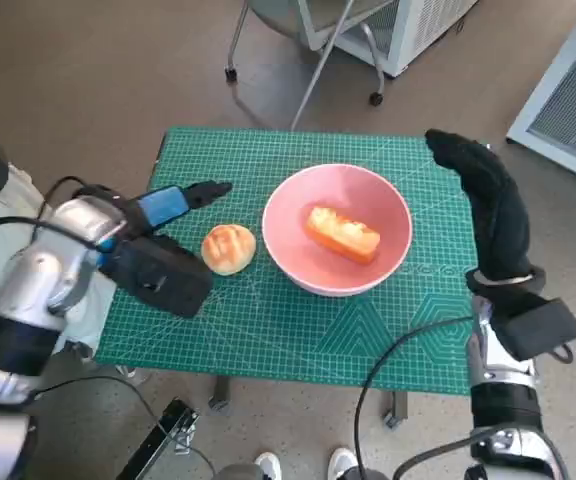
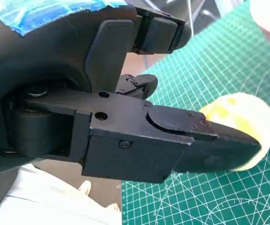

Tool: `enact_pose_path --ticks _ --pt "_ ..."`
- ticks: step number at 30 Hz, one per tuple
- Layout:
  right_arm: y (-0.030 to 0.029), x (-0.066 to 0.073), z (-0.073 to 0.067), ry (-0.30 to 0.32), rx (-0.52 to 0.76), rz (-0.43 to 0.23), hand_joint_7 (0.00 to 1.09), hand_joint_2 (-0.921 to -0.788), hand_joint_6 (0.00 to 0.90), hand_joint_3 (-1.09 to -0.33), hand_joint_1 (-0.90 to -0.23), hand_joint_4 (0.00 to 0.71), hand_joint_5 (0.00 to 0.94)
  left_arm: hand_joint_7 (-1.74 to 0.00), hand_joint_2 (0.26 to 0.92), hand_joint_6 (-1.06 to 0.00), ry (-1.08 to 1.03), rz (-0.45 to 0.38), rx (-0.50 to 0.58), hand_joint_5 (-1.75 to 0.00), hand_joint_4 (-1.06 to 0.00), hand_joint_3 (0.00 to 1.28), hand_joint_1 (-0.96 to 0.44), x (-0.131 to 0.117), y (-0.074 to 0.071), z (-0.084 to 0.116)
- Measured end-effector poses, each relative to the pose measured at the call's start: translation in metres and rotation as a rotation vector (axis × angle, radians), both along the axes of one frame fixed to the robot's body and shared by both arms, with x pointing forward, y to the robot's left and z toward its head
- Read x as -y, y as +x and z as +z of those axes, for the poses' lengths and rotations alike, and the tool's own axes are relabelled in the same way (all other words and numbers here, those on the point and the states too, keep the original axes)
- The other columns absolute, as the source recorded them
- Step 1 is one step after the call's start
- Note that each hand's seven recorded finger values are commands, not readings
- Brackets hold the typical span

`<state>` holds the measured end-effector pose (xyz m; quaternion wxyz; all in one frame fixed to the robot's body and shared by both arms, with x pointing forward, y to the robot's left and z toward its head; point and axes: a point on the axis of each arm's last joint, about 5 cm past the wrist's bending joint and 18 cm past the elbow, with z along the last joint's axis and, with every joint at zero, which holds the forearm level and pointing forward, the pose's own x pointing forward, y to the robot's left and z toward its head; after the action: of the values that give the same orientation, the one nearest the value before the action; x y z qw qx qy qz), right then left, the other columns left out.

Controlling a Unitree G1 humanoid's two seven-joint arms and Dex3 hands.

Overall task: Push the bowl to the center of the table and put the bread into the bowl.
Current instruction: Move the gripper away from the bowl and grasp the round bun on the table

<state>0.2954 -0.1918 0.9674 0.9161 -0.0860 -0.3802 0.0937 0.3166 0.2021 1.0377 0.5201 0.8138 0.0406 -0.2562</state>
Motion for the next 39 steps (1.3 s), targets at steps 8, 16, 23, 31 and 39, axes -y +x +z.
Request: enact_pose_path --ticks 8,16,23,31,39 --pt "-0.0006 0.002 0.000 -0.001 0.004 -0.002 0.85 -0.921 -0.001 -0.744 -0.563 0.263 0.121 -0.06 0.730 -0.26 0.031 0.019 -0.042 0.00 -0.04 0.00 -0.13 0.008 0.012 -0.013" --pt "-0.0015 0.004 -0.001 0.004 0.009 -0.003 0.85 -0.921 -0.001 -0.740 -0.566 0.266 0.120 -0.06 0.731 -0.27 0.049 0.034 -0.068 0.00 -0.04 0.00 -0.13 0.016 0.024 -0.026" --pt "-0.0023 0.006 -0.002 0.017 0.008 -0.007 0.84 -0.921 -0.001 -0.735 -0.569 0.267 0.116 -0.05 0.744 -0.28 0.079 0.045 -0.088 -0.01 -0.05 0.01 -0.09 0.024 0.032 -0.038" --pt "-0.0035 0.007 -0.002 0.022 0.011 -0.005 0.83 -0.921 0.000 -0.731 -0.573 0.270 0.113 -0.08 0.813 -0.36 0.141 0.021 -0.089 -0.05 -0.16 0.04 0.02 0.036 0.037 -0.050" --pt "-0.0063 0.008 -0.004 0.020 0.011 -0.010 0.83 -0.921 0.000 -0.731 -0.566 0.273 0.109 -0.14 0.915 -0.62 0.232 -0.084 -0.016 -0.08 -0.56 0.20 0.10 0.042 0.036 -0.062"
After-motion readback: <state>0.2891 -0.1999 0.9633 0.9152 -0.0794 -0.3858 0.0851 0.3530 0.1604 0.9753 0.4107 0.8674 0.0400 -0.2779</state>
